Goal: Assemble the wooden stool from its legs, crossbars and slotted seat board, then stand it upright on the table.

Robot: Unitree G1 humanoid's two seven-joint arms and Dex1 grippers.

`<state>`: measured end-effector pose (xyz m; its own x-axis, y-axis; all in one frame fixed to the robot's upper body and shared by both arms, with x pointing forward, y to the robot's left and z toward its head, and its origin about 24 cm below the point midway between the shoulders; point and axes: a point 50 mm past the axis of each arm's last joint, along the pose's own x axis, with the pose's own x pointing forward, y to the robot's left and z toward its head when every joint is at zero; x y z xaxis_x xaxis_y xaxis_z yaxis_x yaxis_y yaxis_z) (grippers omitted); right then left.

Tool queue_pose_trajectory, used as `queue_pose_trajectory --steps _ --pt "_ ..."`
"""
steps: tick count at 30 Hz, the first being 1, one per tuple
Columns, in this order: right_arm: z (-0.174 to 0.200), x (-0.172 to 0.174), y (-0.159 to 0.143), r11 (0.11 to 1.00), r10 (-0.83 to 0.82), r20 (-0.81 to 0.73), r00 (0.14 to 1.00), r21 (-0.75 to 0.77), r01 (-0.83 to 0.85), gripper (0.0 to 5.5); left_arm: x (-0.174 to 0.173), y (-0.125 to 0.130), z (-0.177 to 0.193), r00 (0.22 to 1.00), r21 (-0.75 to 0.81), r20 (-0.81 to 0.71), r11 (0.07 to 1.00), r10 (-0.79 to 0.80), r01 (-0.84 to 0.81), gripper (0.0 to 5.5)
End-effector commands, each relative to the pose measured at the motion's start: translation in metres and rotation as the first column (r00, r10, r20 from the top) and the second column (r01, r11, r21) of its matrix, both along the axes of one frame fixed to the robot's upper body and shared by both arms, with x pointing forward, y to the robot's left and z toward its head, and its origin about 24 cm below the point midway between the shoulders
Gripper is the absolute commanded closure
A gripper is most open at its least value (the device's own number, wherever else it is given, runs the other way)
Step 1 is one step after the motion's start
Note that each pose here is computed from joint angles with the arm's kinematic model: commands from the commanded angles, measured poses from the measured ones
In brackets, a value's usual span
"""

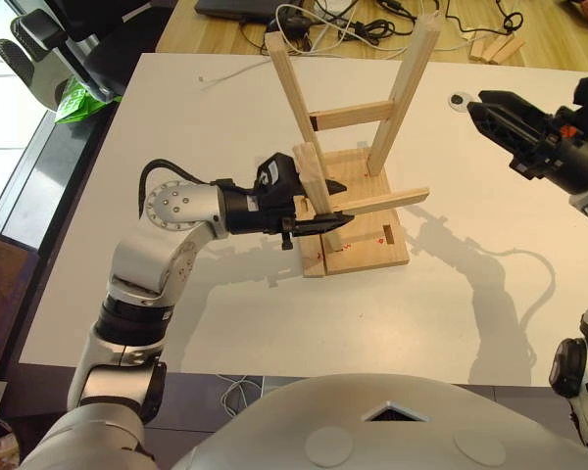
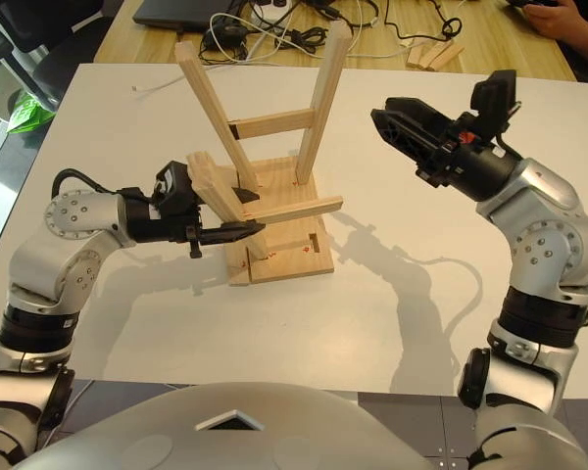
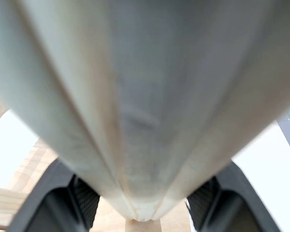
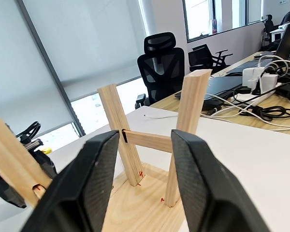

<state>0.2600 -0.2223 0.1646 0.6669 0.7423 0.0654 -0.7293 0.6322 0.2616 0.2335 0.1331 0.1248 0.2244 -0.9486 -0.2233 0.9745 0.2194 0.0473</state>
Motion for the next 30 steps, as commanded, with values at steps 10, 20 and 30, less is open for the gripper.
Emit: queue_pose_trajectory --steps 10,20,30 --pt "-0.017 -0.045 -0.011 0.978 -0.198 -0.031 0.98 0.063 0.199 3.53 -0.017 0.004 0.011 0.987 0.115 0.121 0.989 -0.108 0.094 3.44" --pt "-0.035 -0.065 -0.013 0.969 -0.246 -0.098 0.964 -0.034 0.244 3.53 -0.028 0.01 0.0 0.986 0.138 0.122 0.985 -0.117 0.1 3.44" --pt "-0.038 -0.06 -0.007 0.974 -0.219 -0.103 0.97 -0.085 0.211 3.53 -0.021 0.014 -0.016 0.982 0.175 0.185 0.984 -0.048 0.015 3.44"
